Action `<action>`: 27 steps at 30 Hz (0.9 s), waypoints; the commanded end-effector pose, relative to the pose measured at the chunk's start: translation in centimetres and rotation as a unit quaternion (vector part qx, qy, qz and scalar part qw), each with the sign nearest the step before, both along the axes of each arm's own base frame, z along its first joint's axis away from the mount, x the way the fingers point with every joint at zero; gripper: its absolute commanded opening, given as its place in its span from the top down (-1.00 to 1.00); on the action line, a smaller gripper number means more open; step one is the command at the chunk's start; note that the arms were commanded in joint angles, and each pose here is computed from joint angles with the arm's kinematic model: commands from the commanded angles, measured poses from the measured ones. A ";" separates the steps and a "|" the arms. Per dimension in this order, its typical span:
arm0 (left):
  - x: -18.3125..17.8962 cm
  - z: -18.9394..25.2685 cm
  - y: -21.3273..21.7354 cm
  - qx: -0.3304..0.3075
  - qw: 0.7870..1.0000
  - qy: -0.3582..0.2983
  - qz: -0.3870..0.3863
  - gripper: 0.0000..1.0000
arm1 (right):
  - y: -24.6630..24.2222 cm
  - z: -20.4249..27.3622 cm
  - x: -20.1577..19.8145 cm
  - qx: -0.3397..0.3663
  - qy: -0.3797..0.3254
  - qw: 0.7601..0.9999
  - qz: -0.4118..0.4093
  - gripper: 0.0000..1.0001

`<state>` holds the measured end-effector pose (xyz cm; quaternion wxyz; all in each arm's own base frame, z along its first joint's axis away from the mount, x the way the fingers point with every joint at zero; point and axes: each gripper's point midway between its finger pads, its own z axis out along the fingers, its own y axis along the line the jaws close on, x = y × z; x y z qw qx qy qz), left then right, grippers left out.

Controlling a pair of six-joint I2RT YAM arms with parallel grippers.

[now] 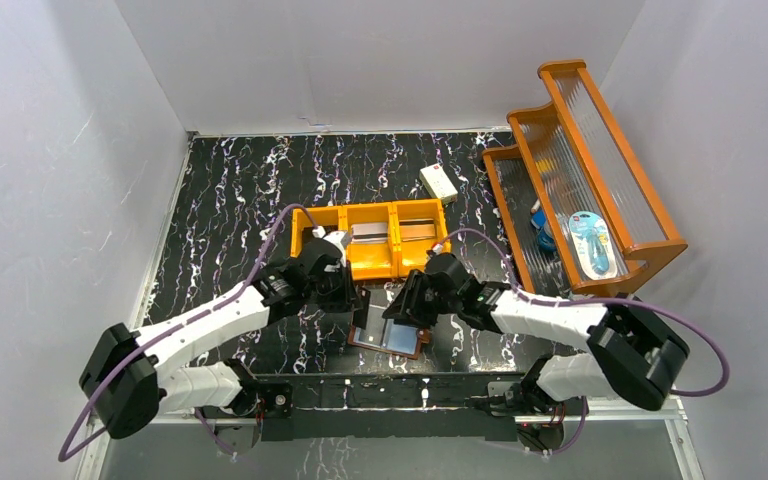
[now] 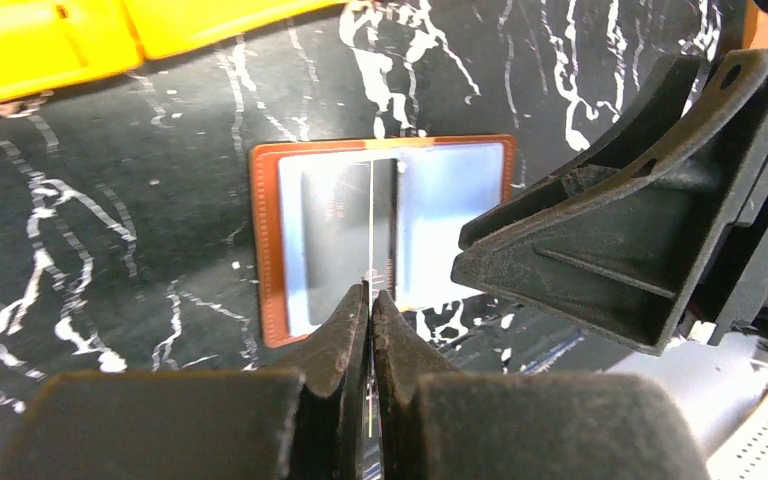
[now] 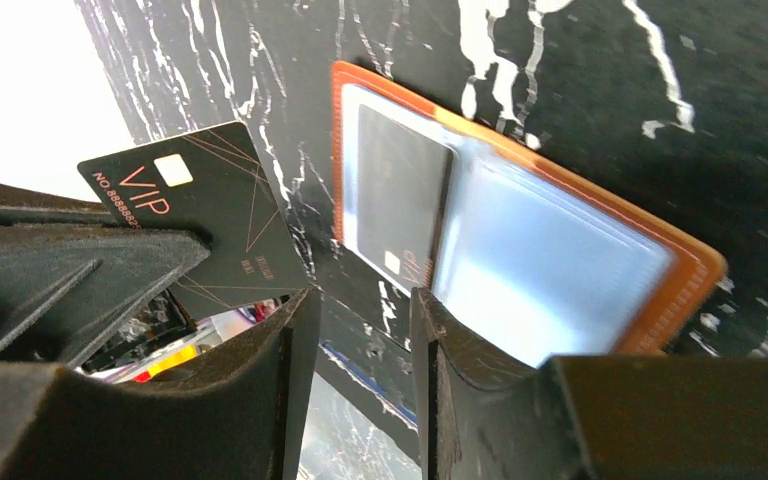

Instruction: Take the credit cards out of the card holder

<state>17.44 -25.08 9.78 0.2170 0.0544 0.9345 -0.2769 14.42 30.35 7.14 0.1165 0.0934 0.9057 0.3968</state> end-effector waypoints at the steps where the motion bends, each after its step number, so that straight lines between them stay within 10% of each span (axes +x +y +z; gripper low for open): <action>1: 1.1 0.8 3.8 0.057 0.996 -0.039 0.058 1.00 | 3.4 2.0 0.9 0.033 -0.017 0.998 0.042 0.08; 11: 1.6 2.4 6.6 0.056 0.988 -0.089 0.113 1.00 | 0.5 -5.1 -0.5 -0.096 0.080 0.992 0.005 0.11; 27: 4.1 6.2 6.7 0.120 0.970 -0.212 0.002 1.00 | 1.6 2.3 0.5 0.020 -0.045 0.998 0.031 -0.02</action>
